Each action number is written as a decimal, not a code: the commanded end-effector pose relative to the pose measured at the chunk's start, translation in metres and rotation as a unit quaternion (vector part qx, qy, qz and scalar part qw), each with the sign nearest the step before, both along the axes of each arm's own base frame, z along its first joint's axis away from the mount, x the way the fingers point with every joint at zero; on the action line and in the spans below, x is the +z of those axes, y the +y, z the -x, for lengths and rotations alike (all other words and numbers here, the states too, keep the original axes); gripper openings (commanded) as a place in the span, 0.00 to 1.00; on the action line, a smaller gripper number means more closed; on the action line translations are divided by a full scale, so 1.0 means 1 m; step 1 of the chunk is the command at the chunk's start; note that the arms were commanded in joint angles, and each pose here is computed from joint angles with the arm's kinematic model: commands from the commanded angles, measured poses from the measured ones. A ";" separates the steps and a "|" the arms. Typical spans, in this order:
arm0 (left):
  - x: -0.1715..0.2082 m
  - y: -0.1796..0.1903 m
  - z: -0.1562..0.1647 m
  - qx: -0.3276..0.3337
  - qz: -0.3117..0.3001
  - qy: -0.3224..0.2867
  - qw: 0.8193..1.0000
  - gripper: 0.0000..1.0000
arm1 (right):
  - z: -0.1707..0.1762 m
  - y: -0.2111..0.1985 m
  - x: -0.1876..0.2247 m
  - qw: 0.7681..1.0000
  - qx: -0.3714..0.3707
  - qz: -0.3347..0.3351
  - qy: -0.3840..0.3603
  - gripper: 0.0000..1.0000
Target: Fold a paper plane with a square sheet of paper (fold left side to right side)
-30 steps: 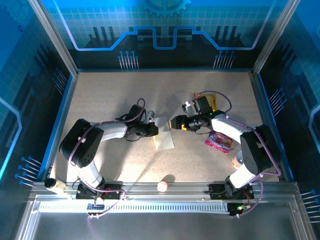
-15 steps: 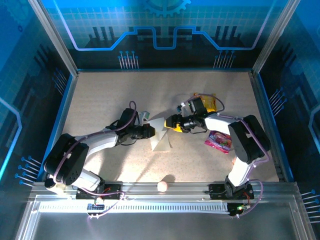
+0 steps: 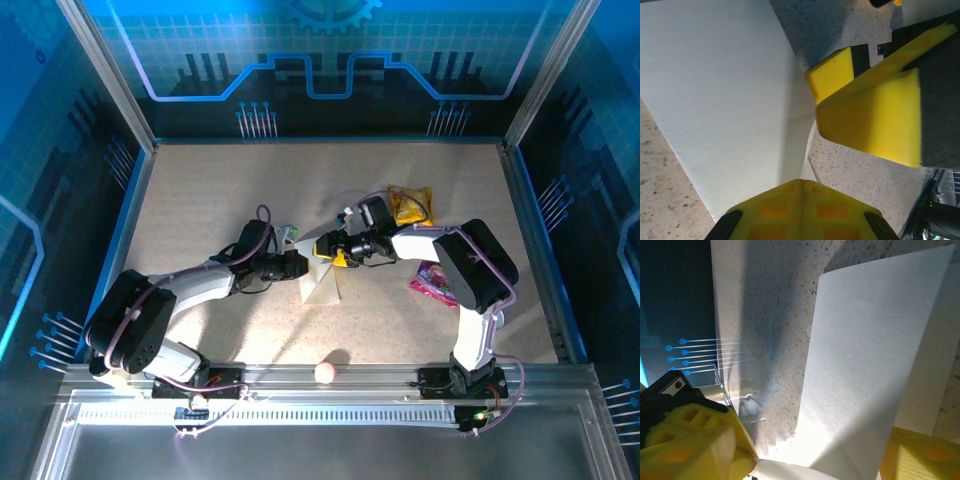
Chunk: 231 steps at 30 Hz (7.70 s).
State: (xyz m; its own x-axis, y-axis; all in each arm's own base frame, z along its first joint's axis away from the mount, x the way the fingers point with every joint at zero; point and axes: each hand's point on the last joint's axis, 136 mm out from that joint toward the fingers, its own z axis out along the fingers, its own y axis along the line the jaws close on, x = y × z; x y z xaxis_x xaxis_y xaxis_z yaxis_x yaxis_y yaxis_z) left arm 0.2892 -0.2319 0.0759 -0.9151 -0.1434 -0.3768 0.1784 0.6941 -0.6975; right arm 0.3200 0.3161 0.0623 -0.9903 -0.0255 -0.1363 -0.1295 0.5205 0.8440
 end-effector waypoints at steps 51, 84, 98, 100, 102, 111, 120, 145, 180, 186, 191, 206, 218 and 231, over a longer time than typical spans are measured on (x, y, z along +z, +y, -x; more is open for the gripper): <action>0.234 0.056 0.012 0.053 0.262 -0.284 0.921 1.00 | -0.013 -0.051 0.248 0.930 -0.026 -0.147 -0.335 0.00; 0.247 0.013 -0.007 -0.031 0.297 -0.268 0.916 0.32 | 0.005 -0.016 0.265 0.934 0.009 -0.207 -0.292 0.11; 0.175 0.036 -0.011 0.029 0.083 -0.178 0.980 0.00 | -0.015 -0.107 0.181 0.942 -0.097 0.190 -0.260 0.59; 0.147 0.049 -0.010 0.050 -0.022 -0.148 0.988 0.00 | -0.015 -0.135 0.164 0.922 -0.114 0.280 -0.242 0.65; 0.119 0.068 -0.009 0.068 -0.144 -0.122 0.980 0.00 | -0.014 -0.163 0.149 0.899 -0.138 0.350 -0.224 0.68; 0.086 0.098 -0.005 0.074 -0.486 -0.122 0.862 0.00 | -0.004 -0.204 0.121 0.857 -0.169 0.446 -0.196 0.82; 0.067 0.078 -0.014 0.059 -0.653 -0.147 0.741 0.00 | -0.006 -0.205 0.122 0.857 -0.181 0.436 -0.204 0.84; -0.046 -0.052 0.004 -0.015 -0.457 0.040 0.888 0.02 | 0.008 -0.201 0.116 0.890 -0.143 0.390 -0.185 0.85; 0.054 -0.016 0.010 0.027 -0.105 0.071 0.992 0.65 | 0.061 -0.104 0.072 0.985 -0.113 0.127 -0.040 0.45; 0.039 -0.005 0.020 0.076 -0.063 0.093 0.991 0.65 | 0.055 -0.079 0.044 0.990 -0.059 0.123 -0.015 0.23; 0.024 0.001 0.023 0.089 -0.068 0.105 0.988 0.65 | 0.044 -0.071 0.028 0.989 -0.036 0.140 -0.018 0.11; -0.012 -0.001 0.021 0.089 -0.106 0.152 0.979 0.64 | 0.020 -0.044 -0.005 0.993 0.008 0.121 0.001 0.04; -0.029 -0.004 0.016 0.084 -0.127 0.170 0.974 0.64 | 0.025 -0.048 -0.038 0.990 0.029 0.136 0.031 0.02; -0.046 -0.002 0.020 0.074 -0.150 0.194 0.967 0.60 | 0.038 -0.062 -0.064 0.981 0.041 0.186 0.047 0.00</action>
State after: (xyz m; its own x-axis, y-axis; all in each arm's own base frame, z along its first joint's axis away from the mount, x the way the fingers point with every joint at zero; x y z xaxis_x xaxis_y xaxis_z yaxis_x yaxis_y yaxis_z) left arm 0.2687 -0.2348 0.0317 -0.9690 -0.2380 -0.0659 -0.1805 0.8647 -0.4687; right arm 0.2912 0.2616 0.0127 -0.9921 -0.1160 -0.0478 -0.1189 0.7472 0.6539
